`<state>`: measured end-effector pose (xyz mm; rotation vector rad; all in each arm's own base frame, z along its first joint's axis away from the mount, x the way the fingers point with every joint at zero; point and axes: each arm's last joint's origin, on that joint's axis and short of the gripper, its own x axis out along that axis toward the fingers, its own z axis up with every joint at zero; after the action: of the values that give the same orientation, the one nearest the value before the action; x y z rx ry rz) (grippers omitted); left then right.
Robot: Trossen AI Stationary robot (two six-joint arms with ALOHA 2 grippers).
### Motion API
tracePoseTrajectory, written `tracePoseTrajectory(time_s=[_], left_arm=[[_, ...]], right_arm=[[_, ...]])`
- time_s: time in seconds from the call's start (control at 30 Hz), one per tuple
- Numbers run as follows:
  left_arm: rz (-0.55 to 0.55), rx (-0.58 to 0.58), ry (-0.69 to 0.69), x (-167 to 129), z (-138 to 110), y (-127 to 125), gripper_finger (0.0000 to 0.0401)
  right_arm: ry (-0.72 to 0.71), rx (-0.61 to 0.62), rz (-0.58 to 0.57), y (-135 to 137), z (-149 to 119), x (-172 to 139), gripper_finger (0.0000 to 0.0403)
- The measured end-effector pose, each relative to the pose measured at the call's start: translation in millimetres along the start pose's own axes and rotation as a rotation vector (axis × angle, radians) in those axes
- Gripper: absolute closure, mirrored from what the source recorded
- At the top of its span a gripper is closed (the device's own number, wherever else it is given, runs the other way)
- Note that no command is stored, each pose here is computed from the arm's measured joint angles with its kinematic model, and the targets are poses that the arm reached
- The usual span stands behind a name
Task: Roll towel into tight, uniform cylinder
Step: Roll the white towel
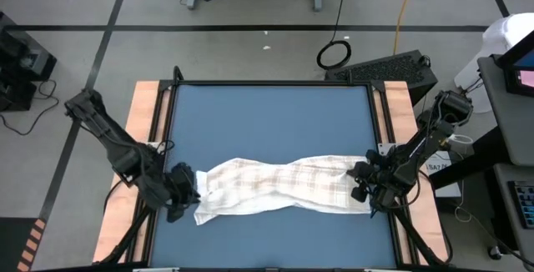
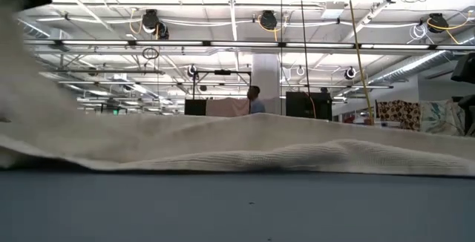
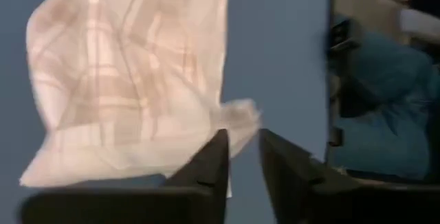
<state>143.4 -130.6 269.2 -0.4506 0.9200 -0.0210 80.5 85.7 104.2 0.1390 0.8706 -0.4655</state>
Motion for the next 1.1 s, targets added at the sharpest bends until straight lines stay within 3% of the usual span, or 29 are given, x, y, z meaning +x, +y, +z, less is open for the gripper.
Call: tracePoseTrajectory(time_s=[0.2,0.33,0.47,0.7,0.8,0.93,1.1], left_arm=[[0.088,-0.041,0.062,24,-8,-6,0.0183],[0.12,-0.052,0.075,37,-15,-13,0.0138],[0.153,-0.021,-0.012,51,-21,-22,0.0132],[0.308,0.184,-0.43,68,-10,-35,0.0139],[0.353,0.233,-0.547,74,-1,-40,0.0139],[0.375,0.257,-0.634,84,7,-47,0.0139],[0.399,0.256,-0.64,108,6,-49,0.0139]], right_arm=[[-0.002,0.013,0.025,3,1,0,0.0397],[-0.007,0.012,0.061,7,1,0,0.0397],[-0.001,-0.005,0.102,12,2,-1,0.0397],[-0.002,-0.015,0.107,12,2,-1,0.0397],[-0.002,0.001,0.107,12,2,-1,0.0397],[-0.001,0.002,0.107,12,2,-1,0.0397],[-0.002,0.014,0.115,13,2,-1,0.0397]])
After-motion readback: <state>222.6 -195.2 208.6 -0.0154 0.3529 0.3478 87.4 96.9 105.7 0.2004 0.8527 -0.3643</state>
